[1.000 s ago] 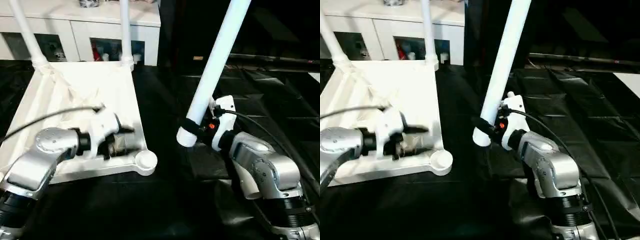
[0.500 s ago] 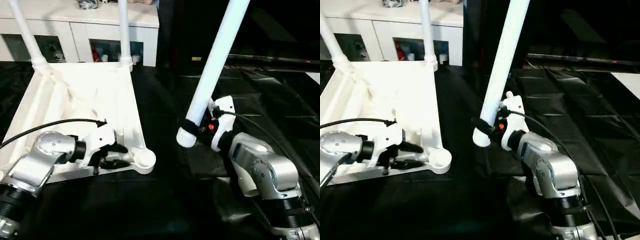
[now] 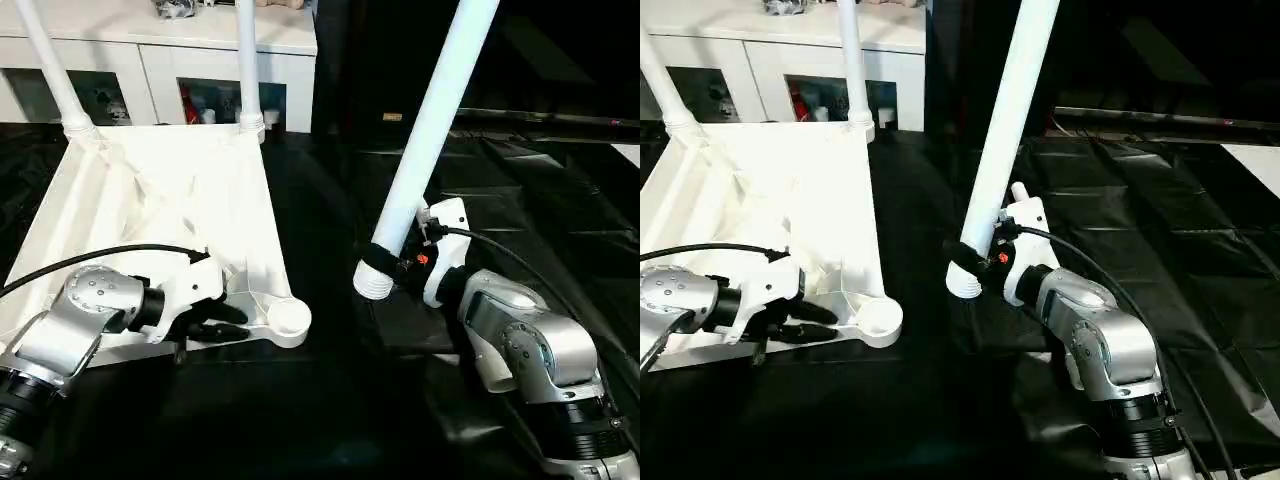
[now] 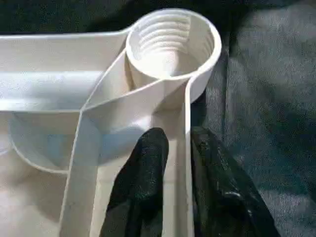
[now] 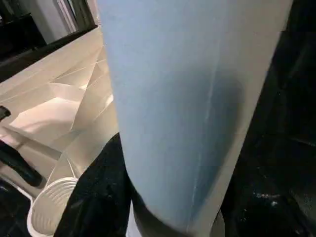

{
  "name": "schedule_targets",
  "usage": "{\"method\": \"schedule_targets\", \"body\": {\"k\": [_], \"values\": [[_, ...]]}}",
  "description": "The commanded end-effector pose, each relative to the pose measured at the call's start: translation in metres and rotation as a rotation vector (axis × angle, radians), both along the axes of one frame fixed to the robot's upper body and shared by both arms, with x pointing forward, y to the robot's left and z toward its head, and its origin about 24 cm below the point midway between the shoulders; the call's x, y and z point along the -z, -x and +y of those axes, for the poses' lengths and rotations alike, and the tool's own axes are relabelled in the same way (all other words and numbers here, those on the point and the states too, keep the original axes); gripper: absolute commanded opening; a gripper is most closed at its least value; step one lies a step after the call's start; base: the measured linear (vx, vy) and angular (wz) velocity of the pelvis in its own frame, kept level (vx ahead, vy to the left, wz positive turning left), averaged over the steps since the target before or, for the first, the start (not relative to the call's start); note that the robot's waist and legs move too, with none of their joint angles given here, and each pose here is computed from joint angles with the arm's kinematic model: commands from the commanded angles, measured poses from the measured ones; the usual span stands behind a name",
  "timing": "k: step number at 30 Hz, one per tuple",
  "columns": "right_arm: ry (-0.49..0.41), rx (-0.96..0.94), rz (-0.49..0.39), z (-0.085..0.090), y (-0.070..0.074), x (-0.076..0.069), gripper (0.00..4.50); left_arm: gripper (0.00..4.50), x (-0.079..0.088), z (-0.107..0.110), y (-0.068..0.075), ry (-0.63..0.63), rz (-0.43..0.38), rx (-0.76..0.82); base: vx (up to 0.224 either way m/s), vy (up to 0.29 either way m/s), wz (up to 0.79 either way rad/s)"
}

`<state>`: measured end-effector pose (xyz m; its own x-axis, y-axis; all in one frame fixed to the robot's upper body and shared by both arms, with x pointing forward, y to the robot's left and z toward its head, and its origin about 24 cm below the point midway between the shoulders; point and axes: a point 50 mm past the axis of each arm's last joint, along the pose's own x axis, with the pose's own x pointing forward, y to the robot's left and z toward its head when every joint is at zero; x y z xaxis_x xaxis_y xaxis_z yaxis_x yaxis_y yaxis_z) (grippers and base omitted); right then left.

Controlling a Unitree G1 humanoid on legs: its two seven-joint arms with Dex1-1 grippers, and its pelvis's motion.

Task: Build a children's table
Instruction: Pick table leg

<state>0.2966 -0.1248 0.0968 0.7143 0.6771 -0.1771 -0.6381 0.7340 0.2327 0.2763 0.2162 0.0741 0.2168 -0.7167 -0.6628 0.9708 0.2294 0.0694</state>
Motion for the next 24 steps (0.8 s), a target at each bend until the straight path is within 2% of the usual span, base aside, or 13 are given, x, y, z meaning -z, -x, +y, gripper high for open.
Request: {"method": "schedule_targets", "body": {"k": [1,3,4,7,16,19,21,22,23,24], "values": [[0.017,0.005,-0.030,-0.003,-0.004,-0.006,1.91,0.50,0.001,0.008,0.001,-0.032,0.000,-0.018,0.000,0.000,0.00],[0.017,0.005,-0.030,-0.003,-0.004,-0.006,1.91,0.50,0.002,0.010,0.003,-0.038,0.005,-0.016,0.000,0.000,0.00],[0.018,0.004,-0.031,-0.003,-0.004,-0.006,1.91,0.24,0.003,0.012,0.004,-0.047,0.011,-0.014,0.000,0.000,0.00],[0.017,0.005,-0.032,-0.003,-0.005,-0.006,1.91,0.06,0.004,0.015,0.005,-0.069,0.017,-0.014,0.000,0.000,0.00],[0.013,-0.001,-0.029,-0.003,-0.005,-0.006,1.91,0.00,-0.002,0.007,0.001,0.020,-0.026,-0.019,0.000,0.000,0.00],[0.007,0.002,-0.022,-0.005,-0.005,-0.006,1.91,0.00,-0.005,-0.010,0.001,0.086,-0.048,0.033,0.000,0.000,0.00],[0.007,0.005,-0.020,-0.006,-0.005,-0.006,1.91,0.00,-0.002,-0.022,0.003,0.102,-0.046,0.073,0.000,0.000,0.00],[0.009,0.005,-0.020,-0.006,-0.005,-0.005,1.91,0.00,0.003,-0.034,0.005,0.119,-0.032,0.103,0.000,0.000,0.00],[0.009,0.005,-0.020,-0.006,-0.005,-0.005,1.91,0.00,0.003,-0.034,0.005,0.119,-0.032,0.103,0.000,0.000,0.00],[0.010,0.005,-0.020,-0.006,-0.005,-0.005,1.91,0.00,0.008,-0.046,0.007,0.122,-0.015,0.132,0.000,0.000,0.00]]}}
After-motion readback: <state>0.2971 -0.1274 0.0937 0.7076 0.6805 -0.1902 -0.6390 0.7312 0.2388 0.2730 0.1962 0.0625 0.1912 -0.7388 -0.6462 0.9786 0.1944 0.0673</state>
